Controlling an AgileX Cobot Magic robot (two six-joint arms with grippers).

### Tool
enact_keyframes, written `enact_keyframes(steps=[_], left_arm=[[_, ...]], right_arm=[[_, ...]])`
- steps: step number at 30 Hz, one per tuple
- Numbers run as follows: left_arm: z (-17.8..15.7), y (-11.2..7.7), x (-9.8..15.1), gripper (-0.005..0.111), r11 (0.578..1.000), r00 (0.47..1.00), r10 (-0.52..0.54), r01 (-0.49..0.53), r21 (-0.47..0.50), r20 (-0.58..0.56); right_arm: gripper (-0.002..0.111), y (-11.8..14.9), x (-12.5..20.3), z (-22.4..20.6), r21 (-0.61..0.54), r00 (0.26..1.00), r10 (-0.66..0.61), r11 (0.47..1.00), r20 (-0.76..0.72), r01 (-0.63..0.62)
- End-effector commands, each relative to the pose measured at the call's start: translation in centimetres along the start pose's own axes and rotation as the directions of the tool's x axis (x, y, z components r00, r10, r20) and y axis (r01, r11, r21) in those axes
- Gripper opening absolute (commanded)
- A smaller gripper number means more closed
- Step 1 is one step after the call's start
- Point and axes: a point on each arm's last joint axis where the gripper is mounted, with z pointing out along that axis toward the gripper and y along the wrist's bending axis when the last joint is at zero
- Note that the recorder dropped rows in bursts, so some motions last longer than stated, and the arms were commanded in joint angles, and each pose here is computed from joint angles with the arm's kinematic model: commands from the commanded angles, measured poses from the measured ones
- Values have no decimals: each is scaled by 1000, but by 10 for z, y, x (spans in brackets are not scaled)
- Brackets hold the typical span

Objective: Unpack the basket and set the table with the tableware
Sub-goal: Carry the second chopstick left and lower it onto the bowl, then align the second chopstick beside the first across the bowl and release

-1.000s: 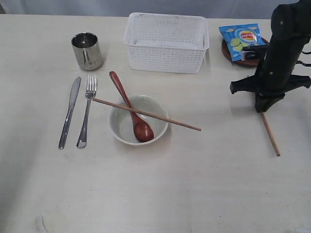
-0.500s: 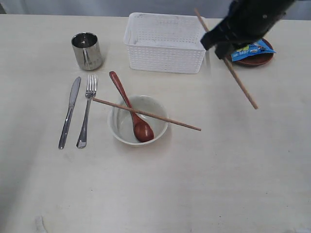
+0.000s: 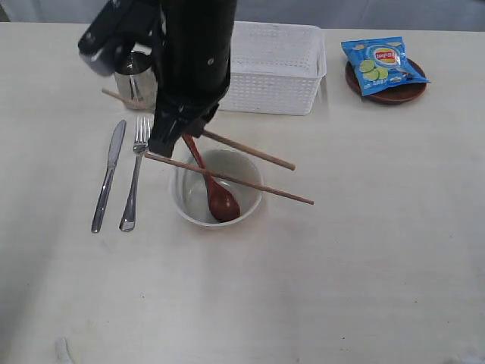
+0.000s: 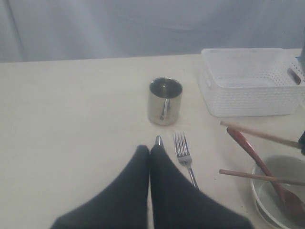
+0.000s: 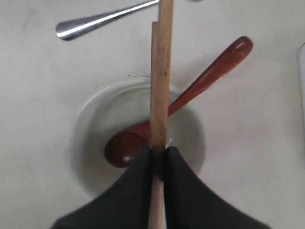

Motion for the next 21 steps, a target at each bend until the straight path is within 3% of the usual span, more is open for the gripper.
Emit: enact_keyframes(steps=[1, 11, 21], left_arm=[[0, 0, 3, 0, 1000, 1000, -6, 6, 1, -12], [0, 0, 3, 0, 1000, 1000, -6, 6, 1, -17], [0, 0, 2, 0, 1000, 1000, -6, 6, 1, -11]], right_arm=[[0, 1, -4, 21, -6, 999, 9, 1000, -54, -9], [0, 14, 5, 42, -108, 994, 34, 993, -105, -45], [0, 16, 15, 53, -113, 985, 62, 990, -161, -81]])
